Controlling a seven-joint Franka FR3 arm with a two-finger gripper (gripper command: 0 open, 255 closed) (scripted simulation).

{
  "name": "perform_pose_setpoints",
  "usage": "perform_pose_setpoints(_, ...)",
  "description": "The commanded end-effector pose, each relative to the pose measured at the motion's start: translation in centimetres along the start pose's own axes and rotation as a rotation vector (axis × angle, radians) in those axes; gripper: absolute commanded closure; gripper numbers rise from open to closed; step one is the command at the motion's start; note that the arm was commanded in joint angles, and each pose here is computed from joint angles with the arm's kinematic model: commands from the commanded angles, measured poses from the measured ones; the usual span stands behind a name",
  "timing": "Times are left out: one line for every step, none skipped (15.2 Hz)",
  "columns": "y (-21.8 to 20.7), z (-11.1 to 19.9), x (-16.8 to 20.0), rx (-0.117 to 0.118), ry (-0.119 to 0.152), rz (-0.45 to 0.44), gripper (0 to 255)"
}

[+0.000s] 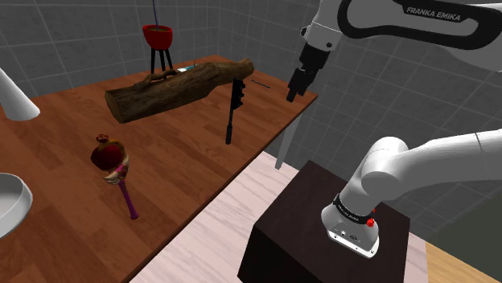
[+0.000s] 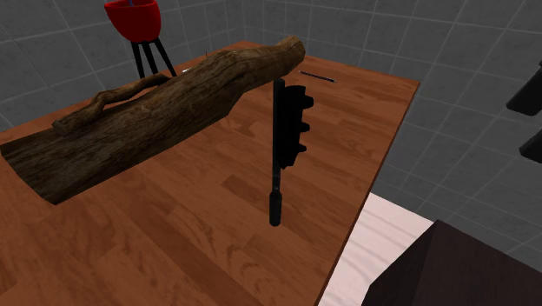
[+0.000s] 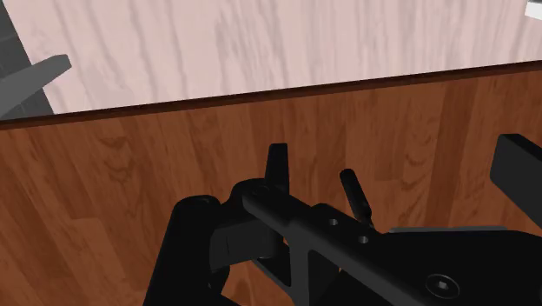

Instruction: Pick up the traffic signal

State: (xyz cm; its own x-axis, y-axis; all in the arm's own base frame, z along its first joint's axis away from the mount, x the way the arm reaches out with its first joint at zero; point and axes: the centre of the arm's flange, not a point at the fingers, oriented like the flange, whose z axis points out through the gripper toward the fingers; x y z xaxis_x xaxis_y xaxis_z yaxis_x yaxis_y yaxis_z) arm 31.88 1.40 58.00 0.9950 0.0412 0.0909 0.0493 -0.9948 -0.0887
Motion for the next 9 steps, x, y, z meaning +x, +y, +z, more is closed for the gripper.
perform_pose_setpoints(0.0,0.0,0.0,0.0,0.0,0.0,0)
perform_pose_setpoints(-0.2,0.6,0.9,-0.003,0.017,-0.03,0)
perform_pose_setpoints(-0.3,1.2,1.8,-0.006,0.034,-0.061,0)
perform_pose_setpoints(-0.5,1.8,2.7,-0.009,0.051,-0.091,0)
perform_pose_setpoints(-0.8,2.4,3.6,-0.012,0.068,-0.122,0)
perform_pose_setpoints(-1.0,3.0,4.5,-0.015,0.085,-0.152,0)
perform_pose_setpoints(-1.3,3.5,5.4,-0.018,0.102,-0.182,0)
perform_pose_setpoints(-1.6,4.1,6.3,-0.021,0.119,-0.213,0)
perform_pose_setpoints(-1.9,4.6,7.2,-0.024,0.136,-0.243,0)
